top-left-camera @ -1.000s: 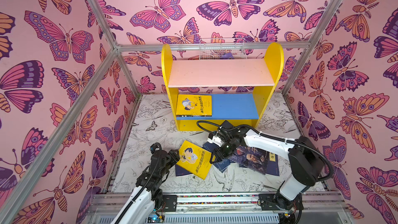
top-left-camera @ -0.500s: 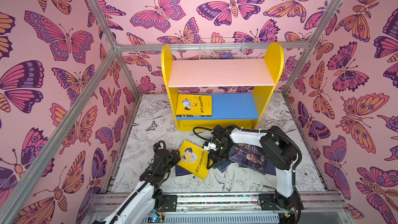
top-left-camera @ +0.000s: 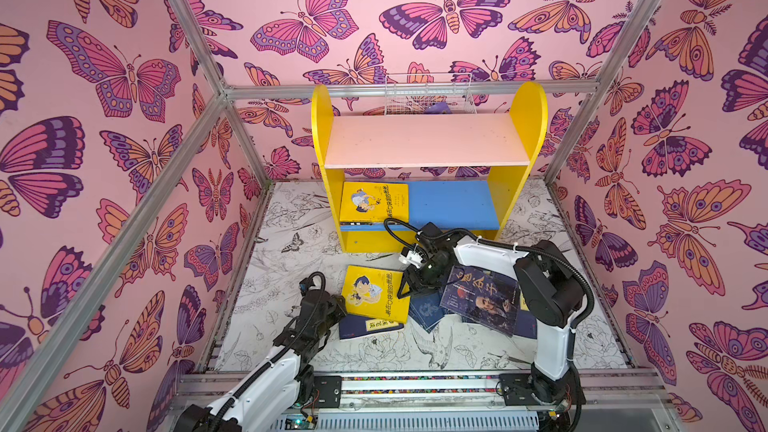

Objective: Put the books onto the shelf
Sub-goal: 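Reach the right gripper to the small yellow cartoon book on the pile, then lift the yellow book upright with the right gripper while the left gripper approaches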

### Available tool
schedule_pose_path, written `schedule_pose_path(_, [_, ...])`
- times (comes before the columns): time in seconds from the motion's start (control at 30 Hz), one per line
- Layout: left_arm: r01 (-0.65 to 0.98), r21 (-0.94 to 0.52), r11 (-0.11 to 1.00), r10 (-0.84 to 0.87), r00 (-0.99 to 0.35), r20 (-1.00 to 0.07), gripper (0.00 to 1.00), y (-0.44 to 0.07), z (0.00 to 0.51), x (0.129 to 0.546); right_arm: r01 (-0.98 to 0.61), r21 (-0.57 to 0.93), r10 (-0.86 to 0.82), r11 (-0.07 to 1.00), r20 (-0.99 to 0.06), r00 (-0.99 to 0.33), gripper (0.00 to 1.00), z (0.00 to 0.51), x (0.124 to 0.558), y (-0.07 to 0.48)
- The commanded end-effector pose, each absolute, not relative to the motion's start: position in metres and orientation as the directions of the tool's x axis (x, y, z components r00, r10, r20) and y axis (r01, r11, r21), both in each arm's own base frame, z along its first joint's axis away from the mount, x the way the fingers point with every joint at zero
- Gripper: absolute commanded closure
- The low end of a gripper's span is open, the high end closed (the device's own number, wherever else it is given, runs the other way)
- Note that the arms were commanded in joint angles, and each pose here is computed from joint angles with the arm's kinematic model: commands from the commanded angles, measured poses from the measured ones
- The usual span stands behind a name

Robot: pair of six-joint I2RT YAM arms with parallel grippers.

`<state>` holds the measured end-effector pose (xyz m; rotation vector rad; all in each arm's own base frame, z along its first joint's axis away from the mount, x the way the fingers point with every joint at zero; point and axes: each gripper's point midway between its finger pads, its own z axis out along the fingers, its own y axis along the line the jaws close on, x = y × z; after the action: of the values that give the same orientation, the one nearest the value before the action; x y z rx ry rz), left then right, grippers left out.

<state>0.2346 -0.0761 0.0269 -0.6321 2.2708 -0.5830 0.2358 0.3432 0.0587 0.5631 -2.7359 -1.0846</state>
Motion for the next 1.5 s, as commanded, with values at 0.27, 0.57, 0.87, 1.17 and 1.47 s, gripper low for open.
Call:
schedule_pose_path(0.27, [-0.164, -0.596, 0.786, -0.502, -0.733, -0.459, 0.83, -0.108, 0.023, 0.226, -0.410, 0.759, -0.325, 0.505, -0.273, -0.905, 0.50, 0.112, 0.269, 0.381])
schedule_pose_path(0.57, [-0.187, -0.618, 0.764, -0.533, -0.723, -0.440, 0.87, -0.112, 0.029, 0.231, -0.468, 0.737, -0.344, 0.488, -0.330, -0.879, 0.89, 0.118, 0.266, 0.379])
schedule_pose_path(0.87, [-0.103, -0.753, 0.650, -0.653, -0.582, -0.485, 0.43, -0.104, 0.121, 0.234, -0.440, 0.812, -0.274, 0.384, -0.355, -0.894, 1.00, 0.168, 0.256, 0.326])
schedule_pose_path(1.17, [0.031, -0.913, 0.407, -0.709, -0.619, -0.338, 0.24, -0.131, 0.164, 0.227, -0.467, 0.851, -0.141, 0.242, -0.445, -0.884, 1.00, 0.226, 0.262, 0.305])
schedule_pose_path(1.47, [0.118, -0.908, 0.401, -0.639, -0.675, -0.370, 0.32, -0.152, 0.185, 0.239, -0.477, 0.853, -0.153, 0.212, -0.454, -0.878, 1.00, 0.230, 0.259, 0.310])
